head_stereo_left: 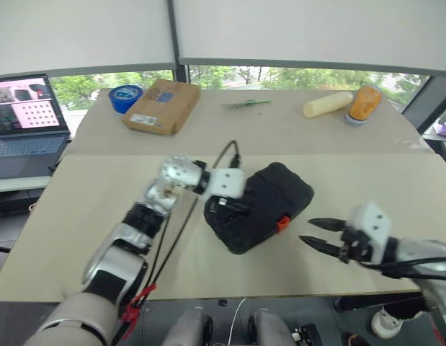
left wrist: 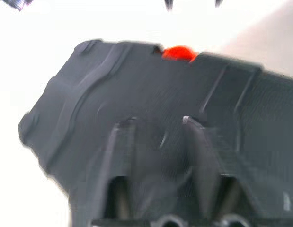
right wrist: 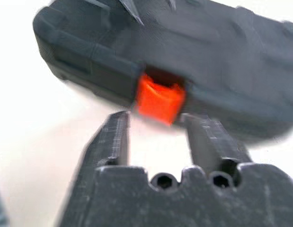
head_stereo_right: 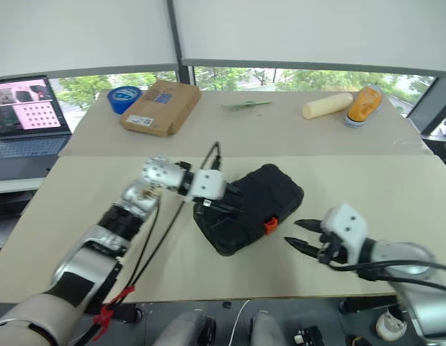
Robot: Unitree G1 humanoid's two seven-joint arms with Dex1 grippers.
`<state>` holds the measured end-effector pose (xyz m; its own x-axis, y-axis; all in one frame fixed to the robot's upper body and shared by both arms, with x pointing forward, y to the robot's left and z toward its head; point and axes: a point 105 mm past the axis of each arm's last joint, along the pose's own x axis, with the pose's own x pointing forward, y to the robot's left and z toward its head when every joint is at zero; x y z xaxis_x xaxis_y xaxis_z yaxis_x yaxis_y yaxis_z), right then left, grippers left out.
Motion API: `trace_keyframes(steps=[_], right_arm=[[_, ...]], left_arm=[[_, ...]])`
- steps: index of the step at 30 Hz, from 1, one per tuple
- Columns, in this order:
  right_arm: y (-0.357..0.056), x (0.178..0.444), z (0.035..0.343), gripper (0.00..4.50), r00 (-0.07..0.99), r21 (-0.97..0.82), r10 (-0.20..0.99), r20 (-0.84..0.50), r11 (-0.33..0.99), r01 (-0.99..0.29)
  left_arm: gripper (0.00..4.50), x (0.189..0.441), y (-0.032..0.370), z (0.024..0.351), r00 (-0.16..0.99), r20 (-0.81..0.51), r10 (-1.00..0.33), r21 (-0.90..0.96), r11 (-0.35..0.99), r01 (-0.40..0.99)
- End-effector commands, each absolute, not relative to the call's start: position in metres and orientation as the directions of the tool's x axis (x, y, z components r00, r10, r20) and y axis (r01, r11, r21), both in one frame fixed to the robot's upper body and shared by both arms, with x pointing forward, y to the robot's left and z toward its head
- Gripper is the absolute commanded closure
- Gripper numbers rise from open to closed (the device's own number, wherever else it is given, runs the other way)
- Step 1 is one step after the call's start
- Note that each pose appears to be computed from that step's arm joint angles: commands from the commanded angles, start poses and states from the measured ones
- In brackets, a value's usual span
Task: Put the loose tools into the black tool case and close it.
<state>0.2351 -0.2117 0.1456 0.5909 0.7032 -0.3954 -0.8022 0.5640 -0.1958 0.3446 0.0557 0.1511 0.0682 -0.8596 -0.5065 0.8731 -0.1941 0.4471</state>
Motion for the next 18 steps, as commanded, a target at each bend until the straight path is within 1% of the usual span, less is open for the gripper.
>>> trace_keyframes(steps=[1, 3, 4, 6, 8, 12, 15, 18], right_arm=[[-0.235, 0.223, 0.179, 0.65, 0.522, -0.084, 0.773, -0.361, 0.53, -0.844], [-0.248, 0.221, 0.19, 0.02, 0.502, -0.039, 0.785, -0.364, 0.525, -0.85], [-0.255, 0.22, 0.197, 0.0, 0.487, -0.01, 0.794, -0.365, 0.519, -0.854], [-0.266, 0.221, 0.209, 0.0, 0.474, 0.023, 0.809, -0.347, 0.513, -0.858], [-0.276, 0.227, 0.212, 0.0, 0.491, 0.025, 0.801, -0.342, 0.53, -0.847], [-0.281, 0.242, 0.219, 0.0, 0.518, 0.018, 0.807, -0.284, 0.545, -0.838], [-0.28, 0.247, 0.222, 0.0, 0.514, 0.036, 0.818, -0.258, 0.54, -0.841], [-0.278, 0.249, 0.219, 0.0, 0.504, 0.041, 0.821, -0.267, 0.532, -0.846]], left_arm=[[1.12, 0.332, 0.121, 0.165, 0.079, -0.511, -0.856, 0.226, -0.046, 0.973], [0.5, 0.317, 0.153, 0.176, 0.086, -0.523, -0.848, 0.146, 0.01, 0.989], [0.07, 0.307, 0.173, 0.182, 0.1, -0.533, -0.84, 0.11, 0.048, 0.993], [0.03, 0.293, 0.2, 0.19, 0.163, -0.535, -0.829, 0.081, 0.141, 0.987], [0.03, 0.284, 0.215, 0.194, 0.234, -0.51, -0.828, 0.066, 0.233, 0.97], [0.03, 0.268, 0.218, 0.196, 0.324, -0.459, -0.827, 0.065, 0.332, 0.941], [0.03, 0.262, 0.215, 0.194, 0.359, -0.436, -0.825, 0.063, 0.37, 0.927], [0.03, 0.257, 0.214, 0.192, 0.379, -0.43, -0.819, 0.075, 0.386, 0.919]])
